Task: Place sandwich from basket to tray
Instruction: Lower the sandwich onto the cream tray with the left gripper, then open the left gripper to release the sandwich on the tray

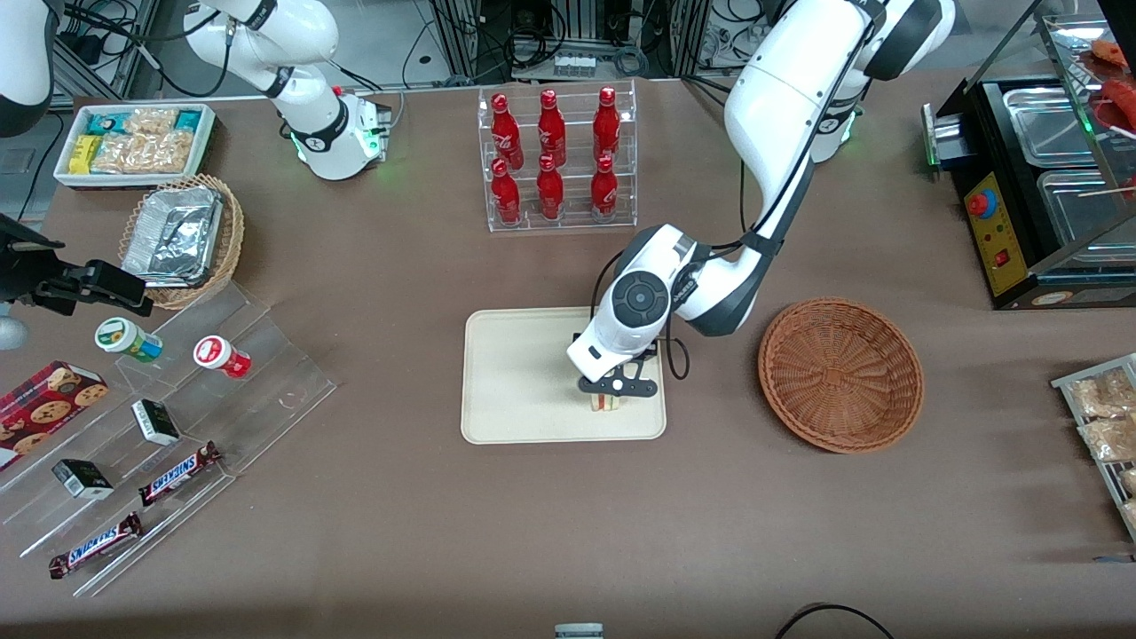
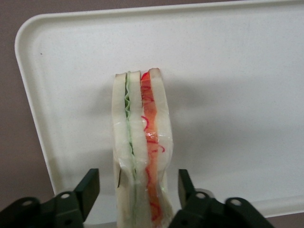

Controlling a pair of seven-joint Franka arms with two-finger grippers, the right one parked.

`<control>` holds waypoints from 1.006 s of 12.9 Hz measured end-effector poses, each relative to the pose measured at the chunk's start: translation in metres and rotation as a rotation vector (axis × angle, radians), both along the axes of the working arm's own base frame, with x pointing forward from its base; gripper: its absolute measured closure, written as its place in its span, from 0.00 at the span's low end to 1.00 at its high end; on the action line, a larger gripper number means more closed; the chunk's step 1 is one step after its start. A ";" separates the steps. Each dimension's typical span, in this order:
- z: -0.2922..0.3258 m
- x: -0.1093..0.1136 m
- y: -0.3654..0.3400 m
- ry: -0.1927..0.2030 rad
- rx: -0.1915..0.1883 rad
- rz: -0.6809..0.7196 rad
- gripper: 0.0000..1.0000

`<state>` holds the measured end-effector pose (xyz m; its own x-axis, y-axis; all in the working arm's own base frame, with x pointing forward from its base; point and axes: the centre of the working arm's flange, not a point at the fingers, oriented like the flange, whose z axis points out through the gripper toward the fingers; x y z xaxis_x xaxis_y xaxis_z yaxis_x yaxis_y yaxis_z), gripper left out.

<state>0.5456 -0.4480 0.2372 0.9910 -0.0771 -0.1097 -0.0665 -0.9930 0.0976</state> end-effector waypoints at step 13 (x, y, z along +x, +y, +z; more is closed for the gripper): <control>0.092 0.046 0.049 -0.061 -0.010 0.094 0.00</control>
<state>0.5918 -0.3989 0.3295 0.9987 0.0159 -0.0482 0.0209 -0.9942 0.1059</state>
